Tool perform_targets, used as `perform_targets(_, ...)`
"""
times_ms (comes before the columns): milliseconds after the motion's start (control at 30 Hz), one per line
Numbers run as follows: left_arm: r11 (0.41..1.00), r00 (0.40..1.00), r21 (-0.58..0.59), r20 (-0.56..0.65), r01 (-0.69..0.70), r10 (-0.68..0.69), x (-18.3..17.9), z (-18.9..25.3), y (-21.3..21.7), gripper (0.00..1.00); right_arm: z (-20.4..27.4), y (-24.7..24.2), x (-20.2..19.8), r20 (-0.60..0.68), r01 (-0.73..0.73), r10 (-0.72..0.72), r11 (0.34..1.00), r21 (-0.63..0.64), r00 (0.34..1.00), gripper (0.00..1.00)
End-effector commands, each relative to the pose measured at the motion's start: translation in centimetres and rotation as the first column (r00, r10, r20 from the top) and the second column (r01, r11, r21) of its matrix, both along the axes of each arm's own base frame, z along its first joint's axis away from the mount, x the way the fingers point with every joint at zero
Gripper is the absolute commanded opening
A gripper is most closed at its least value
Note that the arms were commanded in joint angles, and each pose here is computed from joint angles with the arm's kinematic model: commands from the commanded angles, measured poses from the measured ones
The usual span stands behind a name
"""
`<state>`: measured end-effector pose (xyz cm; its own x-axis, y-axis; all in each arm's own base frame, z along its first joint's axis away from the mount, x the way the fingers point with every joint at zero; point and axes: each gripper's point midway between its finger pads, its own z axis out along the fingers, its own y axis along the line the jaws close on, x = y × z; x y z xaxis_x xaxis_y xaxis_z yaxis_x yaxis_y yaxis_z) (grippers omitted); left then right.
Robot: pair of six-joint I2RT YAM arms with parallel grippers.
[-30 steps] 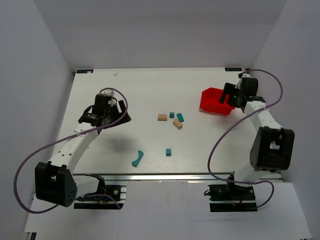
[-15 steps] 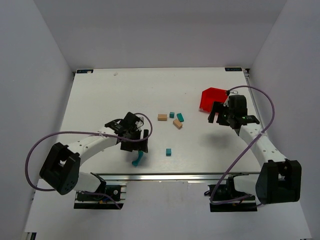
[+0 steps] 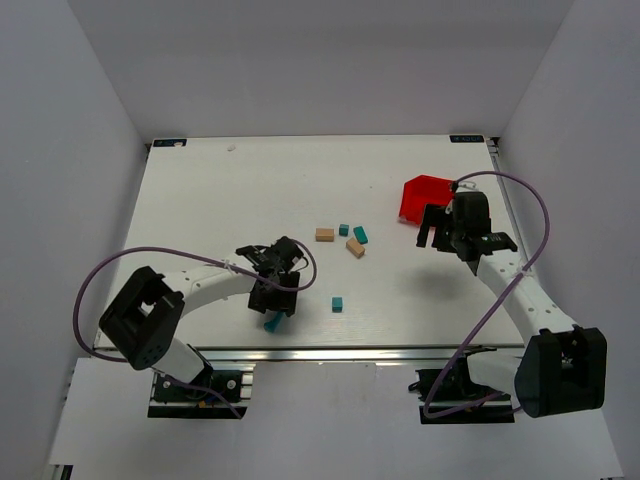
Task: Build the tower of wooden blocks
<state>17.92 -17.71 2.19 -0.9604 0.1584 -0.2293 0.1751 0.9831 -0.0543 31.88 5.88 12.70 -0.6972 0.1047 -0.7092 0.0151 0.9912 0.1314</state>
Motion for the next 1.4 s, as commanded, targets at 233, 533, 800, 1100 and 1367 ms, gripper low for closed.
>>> perform_targets(233,0.999,0.997,0.000,0.061,-0.048,0.048,1.3,0.1,-1.3,0.55,0.9,-0.3,-0.2,0.031,0.032,-0.031,0.999,-0.011,0.999,0.89)
perform_targets(533,0.989,0.983,-0.145,0.176,-0.030,0.056,4.7,3.2,-5.0,0.01,2.2,2.4,-0.2,0.096,-0.126,0.123,0.992,0.026,0.988,0.89)
perform_targets(800,0.878,0.852,-0.476,0.439,-0.047,0.284,12.3,14.8,-9.9,0.00,8.5,12.7,-3.2,0.407,-0.663,0.568,0.736,0.139,0.716,0.89)
perform_targets(1100,0.633,0.688,-0.772,0.431,-0.053,0.584,15.0,24.0,-11.4,0.00,12.3,18.8,-7.4,0.631,-0.877,0.636,0.454,0.159,0.444,0.89)
perform_targets(1367,0.491,0.659,-0.866,0.315,-0.094,0.683,14.7,25.4,-11.5,0.00,13.6,23.0,-5.9,0.682,-0.896,0.606,0.407,0.176,0.409,0.86)
